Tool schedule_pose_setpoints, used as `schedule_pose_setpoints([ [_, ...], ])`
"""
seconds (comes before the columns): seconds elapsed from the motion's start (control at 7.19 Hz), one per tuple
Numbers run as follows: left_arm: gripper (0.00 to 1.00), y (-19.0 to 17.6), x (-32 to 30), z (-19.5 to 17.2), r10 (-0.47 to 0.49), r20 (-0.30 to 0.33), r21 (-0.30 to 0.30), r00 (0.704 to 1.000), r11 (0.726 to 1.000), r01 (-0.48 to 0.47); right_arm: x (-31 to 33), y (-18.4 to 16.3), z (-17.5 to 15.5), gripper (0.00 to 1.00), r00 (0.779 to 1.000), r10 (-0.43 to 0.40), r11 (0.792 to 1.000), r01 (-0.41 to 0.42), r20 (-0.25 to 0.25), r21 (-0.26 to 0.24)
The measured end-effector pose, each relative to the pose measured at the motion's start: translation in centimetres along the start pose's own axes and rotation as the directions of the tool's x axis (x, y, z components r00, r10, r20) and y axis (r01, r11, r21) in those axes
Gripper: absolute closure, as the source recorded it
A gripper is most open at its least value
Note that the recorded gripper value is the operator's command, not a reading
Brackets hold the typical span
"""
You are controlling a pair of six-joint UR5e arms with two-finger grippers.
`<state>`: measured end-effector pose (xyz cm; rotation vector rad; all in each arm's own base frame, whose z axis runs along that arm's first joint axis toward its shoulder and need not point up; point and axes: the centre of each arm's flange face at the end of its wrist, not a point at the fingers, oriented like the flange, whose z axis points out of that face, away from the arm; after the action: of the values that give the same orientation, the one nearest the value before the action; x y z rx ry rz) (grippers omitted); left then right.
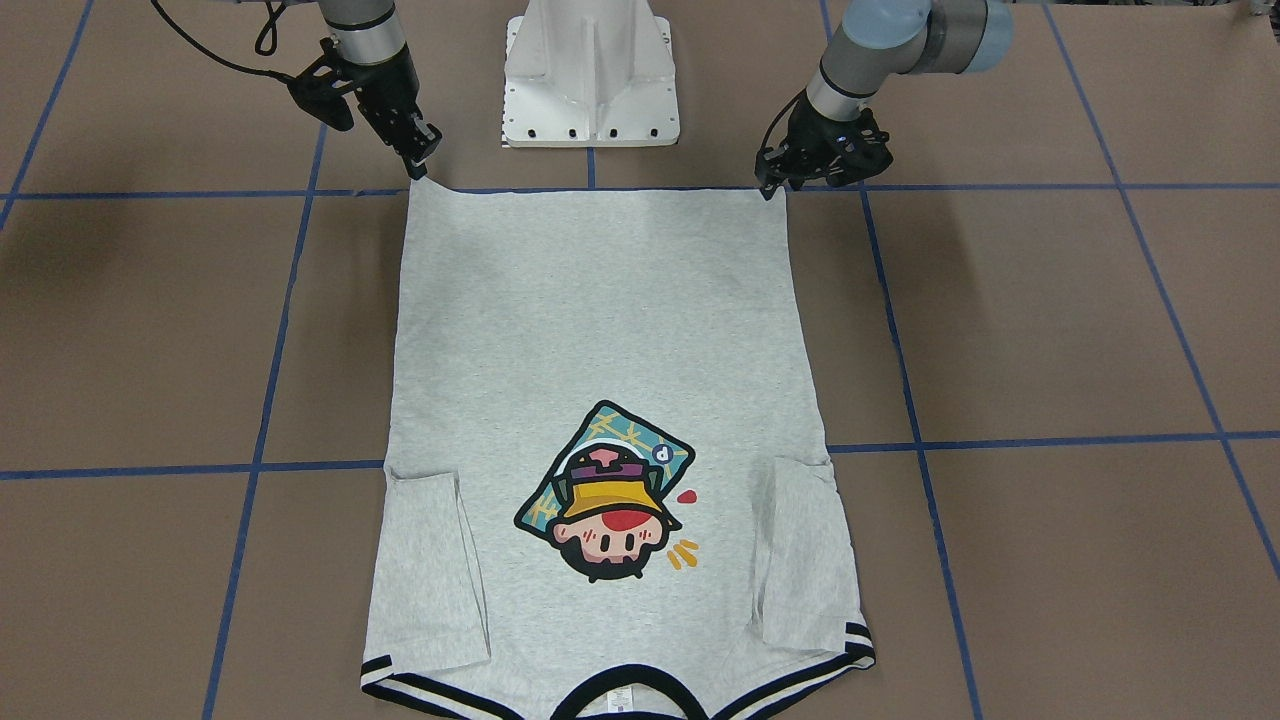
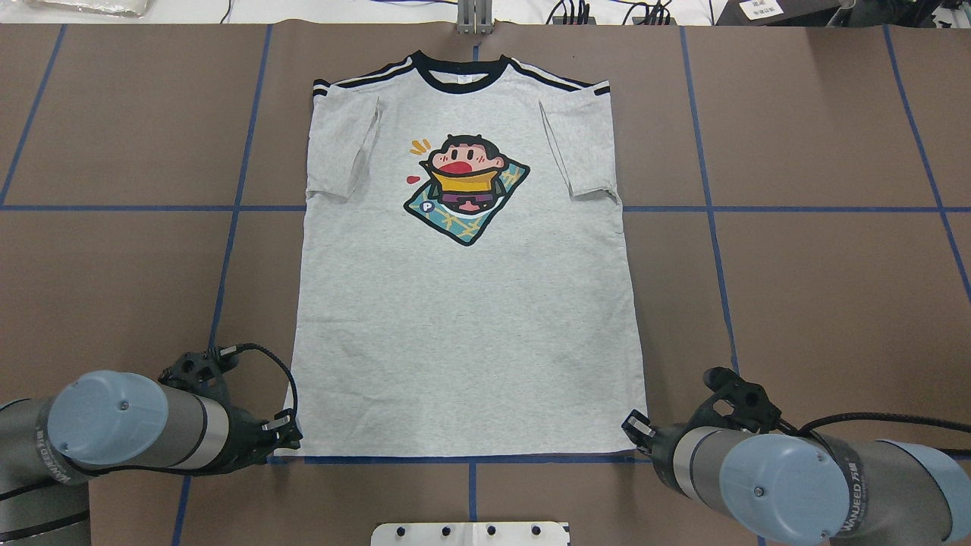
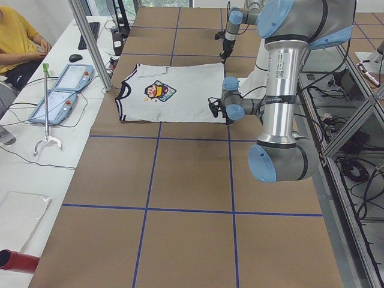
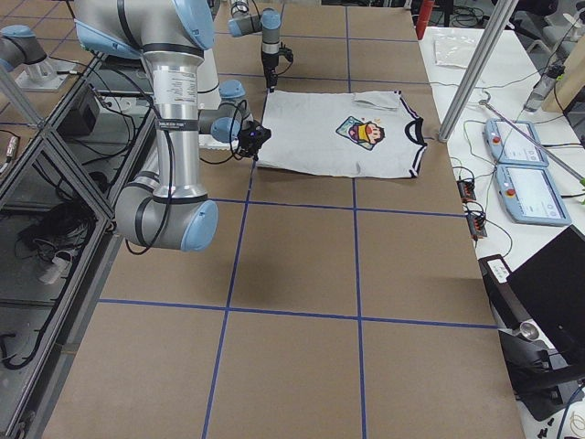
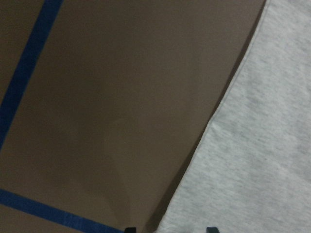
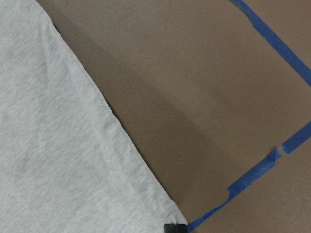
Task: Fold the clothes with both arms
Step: 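Grasp both bottom hem corners with the left and right grippers, then lift the hem with both grippers and fold it up onto the collar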
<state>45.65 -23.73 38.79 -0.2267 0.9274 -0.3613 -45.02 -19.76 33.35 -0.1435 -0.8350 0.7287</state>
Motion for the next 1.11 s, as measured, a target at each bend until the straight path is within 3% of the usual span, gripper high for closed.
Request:
schedule_pose_setpoints([
  [0.14,0.49,0.18,-0.06,0.19,0.002,0.003,-0.003,1.0,1.0,-0.002,-0.03,0.02,-0.01,1.0,1.0,0.0,1.0,0.0,0.001,0.0],
  [0.28,0.61,0.24,-0.14,0.38,0.003,0.007,-0.004,1.0,1.0,-0.003,-0.04,0.03,-0.02,1.0,1.0,0.0,1.0,0.0,0.001,-0.001],
  [0.42,0.86,0.24,-0.2,0.49,0.003,0.009,-0.004,1.0,1.0,-0.003,-0.04,0.04,-0.02,1.0,1.0,0.0,1.0,0.0,0.001,-0.001],
  [0.56,1.0,0.25,-0.21,0.53,0.003,0.01,-0.004,1.0,1.0,-0.003,-0.03,0.07,-0.02,1.0,1.0,-0.001,1.0,0.001,0.001,-0.001],
  [1.11,1.0,0.57,0.3,-0.07,0.007,-0.006,-0.01,1.0,1.0,-0.007,-0.01,0.06,0.04,1.0,1.0,-0.001,1.0,0.001,0.0,-0.001],
])
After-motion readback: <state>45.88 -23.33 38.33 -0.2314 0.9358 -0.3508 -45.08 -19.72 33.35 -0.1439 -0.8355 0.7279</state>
